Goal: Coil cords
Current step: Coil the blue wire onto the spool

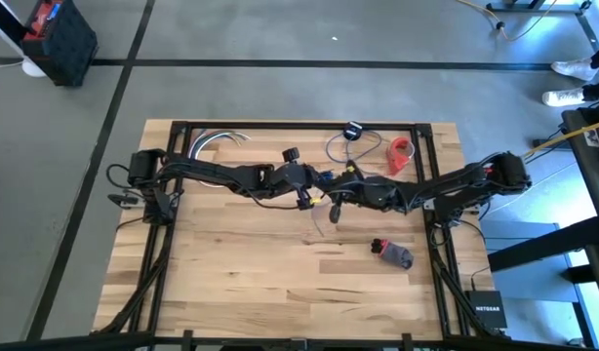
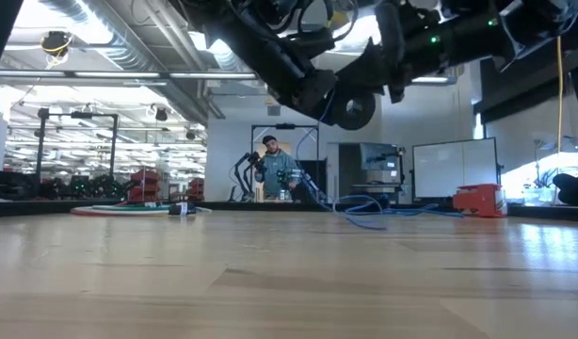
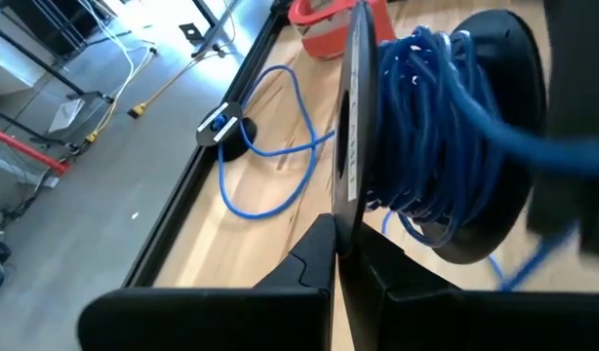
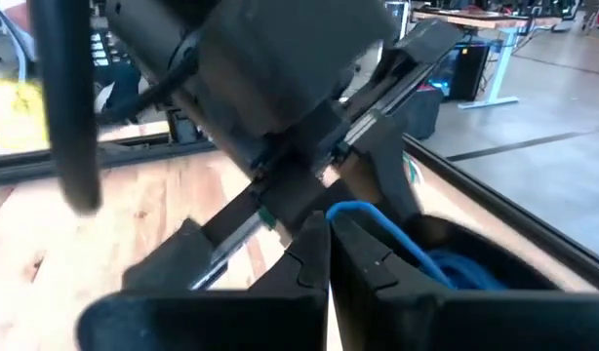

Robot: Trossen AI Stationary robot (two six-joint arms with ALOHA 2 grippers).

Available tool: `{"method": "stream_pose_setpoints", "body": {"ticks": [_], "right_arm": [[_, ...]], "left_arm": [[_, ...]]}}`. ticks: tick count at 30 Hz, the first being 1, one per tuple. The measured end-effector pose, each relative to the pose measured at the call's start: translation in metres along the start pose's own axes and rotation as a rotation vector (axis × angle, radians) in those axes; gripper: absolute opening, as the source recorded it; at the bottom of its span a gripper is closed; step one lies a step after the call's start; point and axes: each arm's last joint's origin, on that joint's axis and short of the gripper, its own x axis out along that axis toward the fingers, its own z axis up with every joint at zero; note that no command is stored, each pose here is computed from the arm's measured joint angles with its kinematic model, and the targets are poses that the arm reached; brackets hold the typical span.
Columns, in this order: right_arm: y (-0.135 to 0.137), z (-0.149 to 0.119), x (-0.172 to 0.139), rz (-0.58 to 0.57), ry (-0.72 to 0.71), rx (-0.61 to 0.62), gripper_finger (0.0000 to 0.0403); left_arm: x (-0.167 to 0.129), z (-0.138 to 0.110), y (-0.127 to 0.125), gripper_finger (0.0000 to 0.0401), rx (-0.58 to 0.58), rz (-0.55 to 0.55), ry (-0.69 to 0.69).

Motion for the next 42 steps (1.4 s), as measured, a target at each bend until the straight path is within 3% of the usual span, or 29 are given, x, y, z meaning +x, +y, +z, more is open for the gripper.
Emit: {"method": "stream_pose_setpoints", "body": {"ticks": [10, 19, 24, 27, 30, 34, 38, 42], "right_arm": [[0.000, -0.017, 0.006, -0.060, 0.115, -0.091, 0.0003], [-0.004, -0.031, 0.003, -0.110, 0.275, -0.146, 0.0006], [-0.008, -0.037, -0.004, -0.139, 0.342, -0.198, 0.0056], [-0.010, -0.022, -0.013, -0.131, 0.323, -0.190, 0.0105], [-0.015, -0.016, -0.030, -0.121, 0.392, -0.196, 0.0146], [-0.021, -0.009, -0.052, -0.094, 0.446, -0.169, 0.0177], [-0.027, -0.032, -0.065, -0.042, 0.477, -0.241, 0.0185], [-0.034, -0.064, -0.067, -0.052, 0.288, -0.254, 0.0186]], "left_arm": [[-0.006, 0.016, 0.002, 0.0001, -0.151, -0.081, -0.020], [-0.023, 0.019, 0.003, 0.0001, -0.151, -0.130, 0.009], [-0.034, 0.025, 0.001, 0.0001, -0.151, -0.139, -0.013], [-0.035, 0.025, 0.001, 0.0001, -0.140, -0.147, -0.011], [-0.033, 0.022, 0.000, 0.0001, -0.124, -0.149, 0.007], [-0.034, 0.023, 0.001, 0.0001, -0.123, -0.144, -0.001], [-0.034, 0.023, 0.001, 0.0001, -0.126, -0.144, 0.002], [-0.035, 0.024, 0.001, 0.0001, -0.134, -0.142, -0.007]]}}
